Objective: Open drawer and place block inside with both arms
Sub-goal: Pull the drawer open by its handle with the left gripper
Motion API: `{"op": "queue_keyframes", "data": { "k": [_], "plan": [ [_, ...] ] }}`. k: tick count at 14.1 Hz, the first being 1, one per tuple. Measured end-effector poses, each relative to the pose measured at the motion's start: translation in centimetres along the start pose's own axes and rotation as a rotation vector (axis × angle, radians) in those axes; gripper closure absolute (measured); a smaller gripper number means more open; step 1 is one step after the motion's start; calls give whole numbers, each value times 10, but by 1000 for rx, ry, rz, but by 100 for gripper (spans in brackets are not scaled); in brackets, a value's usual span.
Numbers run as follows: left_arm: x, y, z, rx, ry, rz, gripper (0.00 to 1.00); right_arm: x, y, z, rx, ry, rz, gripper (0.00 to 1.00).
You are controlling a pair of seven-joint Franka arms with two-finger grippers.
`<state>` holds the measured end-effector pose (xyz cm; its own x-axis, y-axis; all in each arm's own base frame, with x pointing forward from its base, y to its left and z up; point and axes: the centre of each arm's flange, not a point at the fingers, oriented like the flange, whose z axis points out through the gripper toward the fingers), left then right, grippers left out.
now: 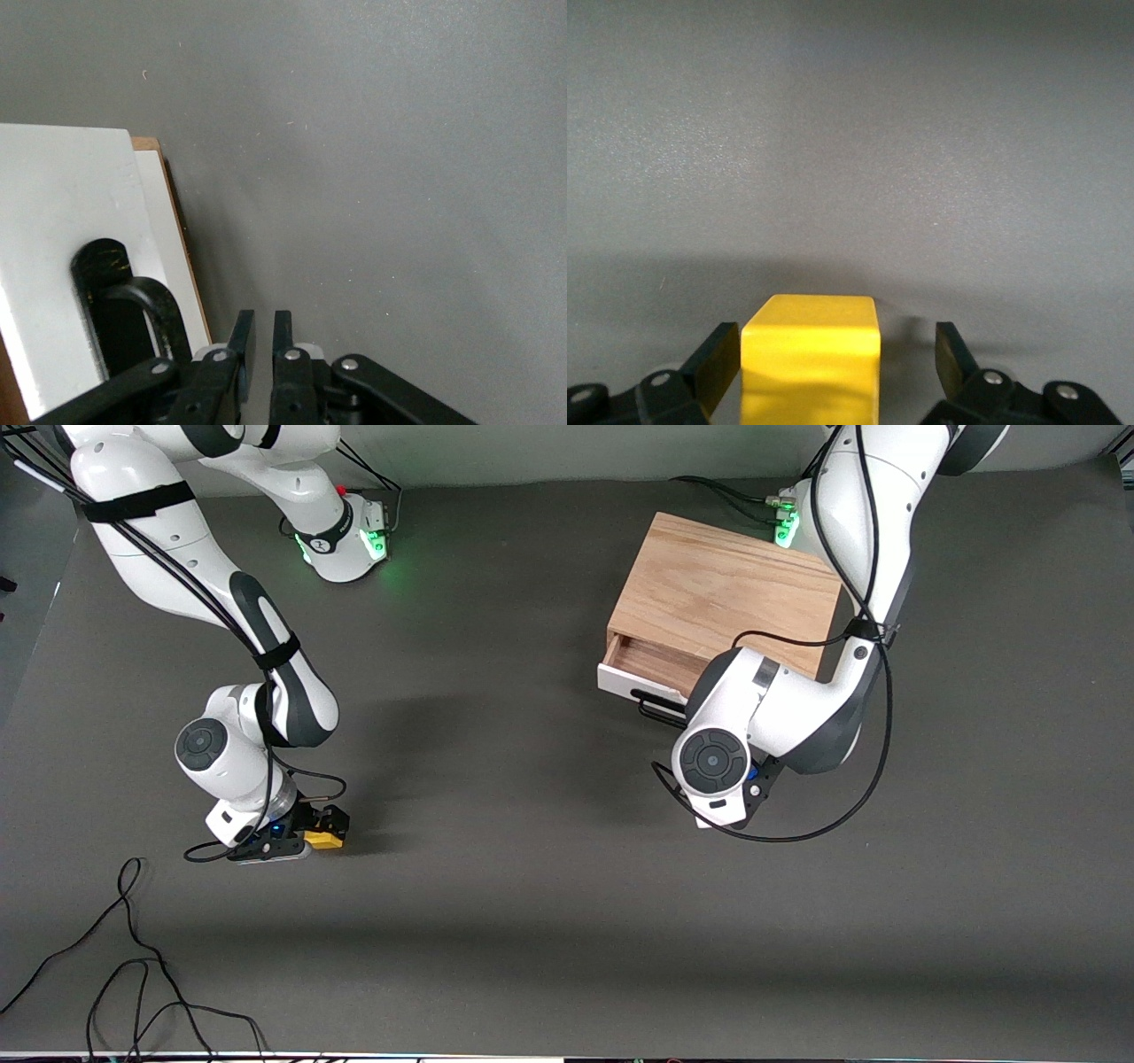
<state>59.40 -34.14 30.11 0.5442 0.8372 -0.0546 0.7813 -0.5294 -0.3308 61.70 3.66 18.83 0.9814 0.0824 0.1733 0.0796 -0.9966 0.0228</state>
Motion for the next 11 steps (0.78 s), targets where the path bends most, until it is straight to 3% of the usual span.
{"op": "queue_keyframes", "data": {
  "k": [2, 4, 9, 11],
  "plan": [
    [2, 0, -5, -9, 2, 4, 83, 0, 0, 0, 0, 0, 0, 4],
    [4, -1, -18, -9, 3, 7, 66, 0, 0, 0, 0, 0, 0, 4],
    [3, -7, -23, 32, 1, 12, 10, 0, 0, 0, 0, 0, 0, 5],
    [2, -6, -15, 46, -1, 14, 5, 0, 0, 0, 0, 0, 0, 6]
  ]
}}
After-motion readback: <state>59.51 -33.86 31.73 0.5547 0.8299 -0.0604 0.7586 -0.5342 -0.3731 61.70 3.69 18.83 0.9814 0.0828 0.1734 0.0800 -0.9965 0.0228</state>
